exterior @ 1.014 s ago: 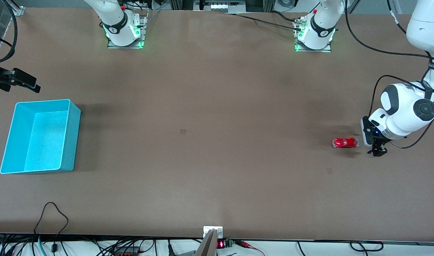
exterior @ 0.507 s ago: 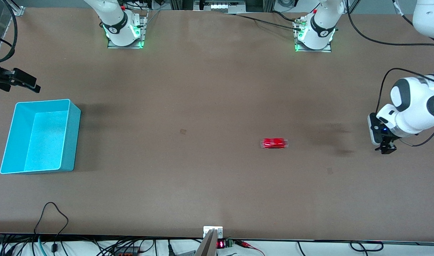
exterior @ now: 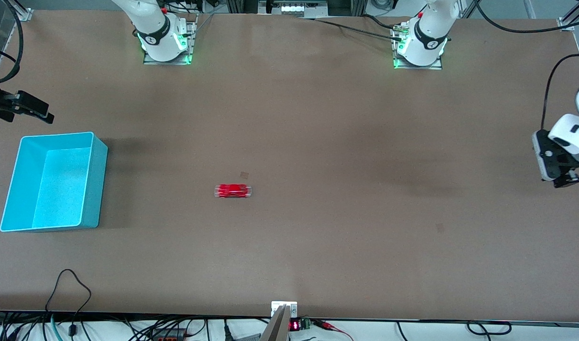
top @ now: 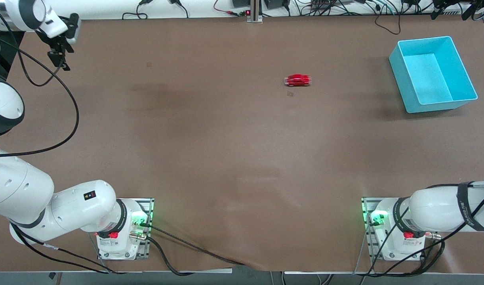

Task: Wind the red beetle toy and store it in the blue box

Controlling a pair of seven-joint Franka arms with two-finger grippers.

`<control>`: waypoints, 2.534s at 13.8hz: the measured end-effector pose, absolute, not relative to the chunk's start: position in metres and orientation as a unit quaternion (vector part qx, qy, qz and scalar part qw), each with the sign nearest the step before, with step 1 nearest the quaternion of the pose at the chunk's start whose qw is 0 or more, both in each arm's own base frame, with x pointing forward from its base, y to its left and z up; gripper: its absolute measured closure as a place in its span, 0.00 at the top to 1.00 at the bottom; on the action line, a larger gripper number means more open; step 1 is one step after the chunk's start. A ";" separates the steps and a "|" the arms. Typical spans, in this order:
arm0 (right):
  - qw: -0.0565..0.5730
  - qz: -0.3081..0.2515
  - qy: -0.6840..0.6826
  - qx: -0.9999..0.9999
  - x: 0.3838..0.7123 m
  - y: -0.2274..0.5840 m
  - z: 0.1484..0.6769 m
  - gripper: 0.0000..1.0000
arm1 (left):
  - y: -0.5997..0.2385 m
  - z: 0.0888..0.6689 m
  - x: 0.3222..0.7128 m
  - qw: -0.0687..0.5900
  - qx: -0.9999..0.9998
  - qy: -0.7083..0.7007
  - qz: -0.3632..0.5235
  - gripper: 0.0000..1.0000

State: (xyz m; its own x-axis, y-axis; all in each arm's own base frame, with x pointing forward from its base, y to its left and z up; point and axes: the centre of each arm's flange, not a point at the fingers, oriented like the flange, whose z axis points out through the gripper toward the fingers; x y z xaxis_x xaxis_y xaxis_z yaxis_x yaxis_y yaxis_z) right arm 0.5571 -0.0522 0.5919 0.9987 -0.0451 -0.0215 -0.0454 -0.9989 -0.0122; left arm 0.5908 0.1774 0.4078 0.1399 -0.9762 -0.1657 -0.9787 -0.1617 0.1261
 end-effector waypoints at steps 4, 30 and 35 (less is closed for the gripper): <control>0.006 0.011 0.023 -1.000 0.557 -0.052 0.592 1.00 | 0.180 0.444 0.588 0.000 -0.787 0.606 0.116 1.00; 0.004 0.020 0.027 -0.999 0.583 -0.058 0.550 1.00 | -0.032 0.581 0.581 -0.020 -0.989 0.102 0.103 1.00; 0.002 0.052 0.025 -0.998 0.613 -0.057 0.481 1.00 | -0.019 0.578 0.590 0.000 -0.996 0.003 0.089 1.00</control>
State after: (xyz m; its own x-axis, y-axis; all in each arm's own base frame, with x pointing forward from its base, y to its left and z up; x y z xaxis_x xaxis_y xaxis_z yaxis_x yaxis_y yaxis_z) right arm 0.6134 -0.0574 0.4806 0.9934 -0.0494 -0.1037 -0.0498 -0.9988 -0.0008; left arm 0.5897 -0.0186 0.5777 0.9842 -0.0062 -0.1770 -0.0063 -1.0000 0.0001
